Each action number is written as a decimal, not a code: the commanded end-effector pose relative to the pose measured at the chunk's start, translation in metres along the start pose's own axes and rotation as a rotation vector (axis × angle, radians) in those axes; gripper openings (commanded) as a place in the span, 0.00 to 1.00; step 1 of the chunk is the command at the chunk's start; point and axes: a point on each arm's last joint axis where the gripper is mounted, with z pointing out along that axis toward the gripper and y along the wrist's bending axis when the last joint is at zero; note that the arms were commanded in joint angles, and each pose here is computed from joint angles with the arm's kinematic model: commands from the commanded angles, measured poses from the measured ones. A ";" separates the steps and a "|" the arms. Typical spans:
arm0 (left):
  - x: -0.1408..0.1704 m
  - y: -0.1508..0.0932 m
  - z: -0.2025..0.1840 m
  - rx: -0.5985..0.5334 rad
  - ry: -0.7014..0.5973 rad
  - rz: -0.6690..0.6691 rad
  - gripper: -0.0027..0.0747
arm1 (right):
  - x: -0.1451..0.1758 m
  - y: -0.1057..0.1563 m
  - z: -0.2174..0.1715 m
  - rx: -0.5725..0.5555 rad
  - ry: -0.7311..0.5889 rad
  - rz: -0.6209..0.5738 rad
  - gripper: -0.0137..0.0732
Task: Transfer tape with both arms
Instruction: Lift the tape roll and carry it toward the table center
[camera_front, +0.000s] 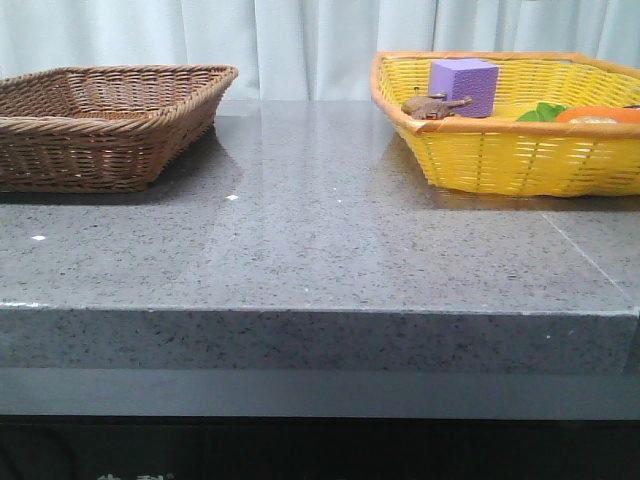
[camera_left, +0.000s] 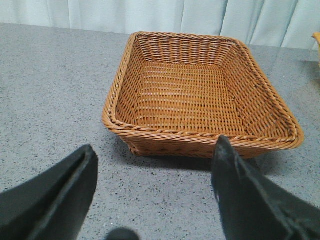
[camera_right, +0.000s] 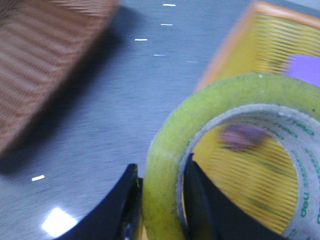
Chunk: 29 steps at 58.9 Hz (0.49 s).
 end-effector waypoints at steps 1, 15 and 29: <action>-0.018 -0.001 -0.002 0.002 -0.107 -0.014 0.65 | -0.015 0.034 -0.032 -0.104 -0.153 -0.068 0.17; -0.018 -0.001 -0.002 0.002 -0.107 -0.014 0.65 | 0.027 0.101 0.000 -0.303 -0.011 -0.220 0.17; -0.018 -0.001 -0.002 0.002 -0.107 -0.014 0.65 | 0.066 0.122 0.022 -0.363 0.135 -0.241 0.17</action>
